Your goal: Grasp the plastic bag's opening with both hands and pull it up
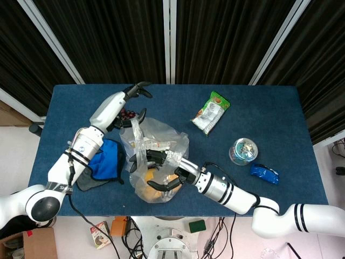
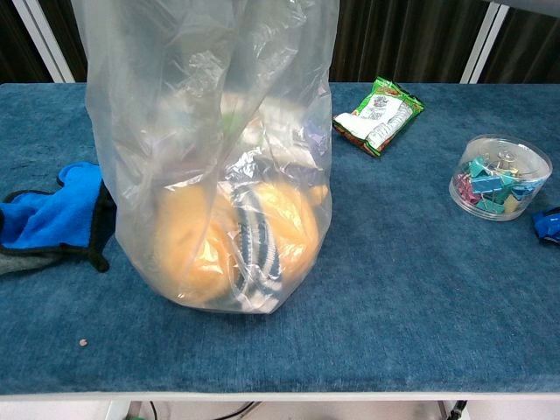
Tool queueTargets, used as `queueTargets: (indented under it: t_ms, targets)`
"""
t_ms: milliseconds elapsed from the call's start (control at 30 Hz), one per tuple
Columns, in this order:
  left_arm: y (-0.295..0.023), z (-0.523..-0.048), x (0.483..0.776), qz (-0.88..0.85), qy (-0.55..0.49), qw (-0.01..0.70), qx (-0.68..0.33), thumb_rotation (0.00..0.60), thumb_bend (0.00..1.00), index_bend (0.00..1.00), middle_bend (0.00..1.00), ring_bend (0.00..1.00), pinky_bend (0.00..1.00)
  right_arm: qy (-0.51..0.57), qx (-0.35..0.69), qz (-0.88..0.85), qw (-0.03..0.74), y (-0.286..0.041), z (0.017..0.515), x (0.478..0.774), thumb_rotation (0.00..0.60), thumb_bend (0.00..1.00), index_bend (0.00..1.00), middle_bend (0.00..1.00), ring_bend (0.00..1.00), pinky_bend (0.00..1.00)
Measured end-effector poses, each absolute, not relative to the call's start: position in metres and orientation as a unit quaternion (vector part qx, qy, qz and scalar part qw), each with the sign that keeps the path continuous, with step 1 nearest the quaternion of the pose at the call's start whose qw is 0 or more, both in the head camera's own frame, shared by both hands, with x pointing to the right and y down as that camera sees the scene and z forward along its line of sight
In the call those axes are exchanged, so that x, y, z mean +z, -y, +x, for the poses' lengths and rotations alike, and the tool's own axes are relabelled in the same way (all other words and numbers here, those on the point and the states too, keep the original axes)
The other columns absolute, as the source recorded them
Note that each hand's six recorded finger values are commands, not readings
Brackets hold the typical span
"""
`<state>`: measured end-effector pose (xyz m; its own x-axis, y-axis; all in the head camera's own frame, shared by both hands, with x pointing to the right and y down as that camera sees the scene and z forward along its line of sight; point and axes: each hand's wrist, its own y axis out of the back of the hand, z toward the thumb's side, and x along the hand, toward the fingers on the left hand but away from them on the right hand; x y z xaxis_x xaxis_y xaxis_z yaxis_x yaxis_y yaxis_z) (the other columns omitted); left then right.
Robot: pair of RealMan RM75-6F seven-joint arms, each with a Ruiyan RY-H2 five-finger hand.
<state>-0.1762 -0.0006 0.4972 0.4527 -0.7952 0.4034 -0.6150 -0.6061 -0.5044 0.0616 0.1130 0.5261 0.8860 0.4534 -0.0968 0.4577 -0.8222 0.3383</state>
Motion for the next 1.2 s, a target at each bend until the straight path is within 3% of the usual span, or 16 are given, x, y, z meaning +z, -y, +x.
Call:
queueTargets:
  t_ms: [600, 1200]
  targets:
    - [-0.006, -0.178, 0.522, -0.841, -0.340, 0.162, -0.389, 0.440, 0.44, 0.13, 0.26, 0.13, 0.20, -0.250, 0.009, 0.951, 0.182, -0.104, 0.057, 0.513, 0.600, 0.42, 0.26, 0.33, 0.16, 0.22]
    - [-0.008, -0.201, 0.520, -0.847, -0.360, 0.133, -0.369, 0.398, 0.23, 0.06, 0.21, 0.13, 0.20, -0.293, 0.035, 0.939, 0.178, -0.084, 0.064, 0.504, 0.600, 0.42, 0.26, 0.33, 0.16, 0.23]
